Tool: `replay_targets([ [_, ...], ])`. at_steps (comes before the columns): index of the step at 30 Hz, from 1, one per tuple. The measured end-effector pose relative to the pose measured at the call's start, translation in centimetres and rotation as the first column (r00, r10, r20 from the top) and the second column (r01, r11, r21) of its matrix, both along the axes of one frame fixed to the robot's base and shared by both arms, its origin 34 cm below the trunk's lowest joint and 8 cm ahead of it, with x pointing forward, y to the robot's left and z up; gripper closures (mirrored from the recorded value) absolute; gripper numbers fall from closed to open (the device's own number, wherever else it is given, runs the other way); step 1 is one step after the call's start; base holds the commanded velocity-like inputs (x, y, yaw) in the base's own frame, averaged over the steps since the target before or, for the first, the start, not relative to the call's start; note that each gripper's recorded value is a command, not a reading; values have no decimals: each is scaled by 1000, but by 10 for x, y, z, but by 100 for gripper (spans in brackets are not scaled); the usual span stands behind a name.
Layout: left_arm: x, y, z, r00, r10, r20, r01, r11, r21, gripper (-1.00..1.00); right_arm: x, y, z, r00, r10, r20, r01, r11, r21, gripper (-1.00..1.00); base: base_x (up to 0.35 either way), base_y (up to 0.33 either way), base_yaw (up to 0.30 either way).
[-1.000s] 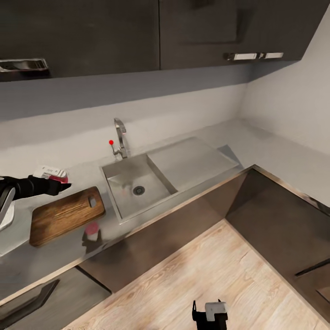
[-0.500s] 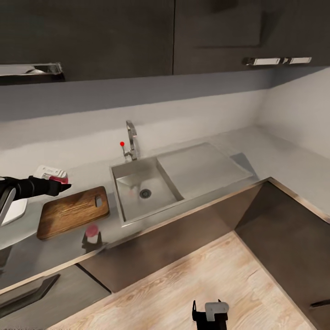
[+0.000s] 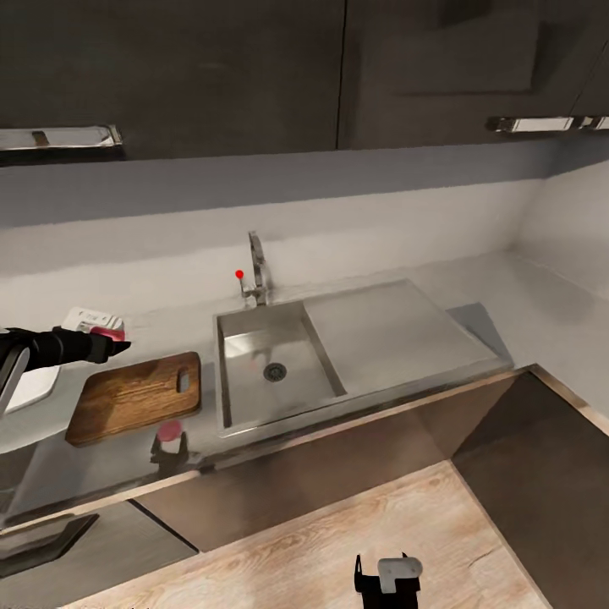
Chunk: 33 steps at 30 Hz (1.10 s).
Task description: In the kitchen, take the Vidalia onion out of the sink, dice it on the chopping board with the paring knife, put the diced onion into the bowl on the countertop, then place both the paring knife and the chopping board into the sink.
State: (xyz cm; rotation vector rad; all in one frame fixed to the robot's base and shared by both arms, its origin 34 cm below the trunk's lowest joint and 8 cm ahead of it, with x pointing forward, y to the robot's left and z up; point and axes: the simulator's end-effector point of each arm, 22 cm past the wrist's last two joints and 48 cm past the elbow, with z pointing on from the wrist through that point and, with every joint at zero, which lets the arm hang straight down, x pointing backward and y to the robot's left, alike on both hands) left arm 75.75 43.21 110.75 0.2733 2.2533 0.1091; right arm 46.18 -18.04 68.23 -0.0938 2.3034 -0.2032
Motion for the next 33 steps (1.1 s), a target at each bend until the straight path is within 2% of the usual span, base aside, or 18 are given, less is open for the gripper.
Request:
replay_targets([
  [5,0,-1,-1,1000,2,-2,-2,1000,-7,100,1,0,1,1000,1,1,0,1000,-1,-100,17,-18,245],
  [12,-1,-2,3,1000,2,3,-2,1000,-10,100,-6,-1,-6,998,10,-56,-12,1000,-21,-100,2,-2,245],
  [21,-2,-4,2,1000,3,1,-3,1000,-22,100,-4,-1,-4,998,12,-55,-13,1000,-23,-100,8,-15,245],
  [33,-3,-5,2,1000,8,-5,-8,999,-35,100,0,-1,0,999,12,-43,-13,1000,-23,-100,154,-242,245],
])
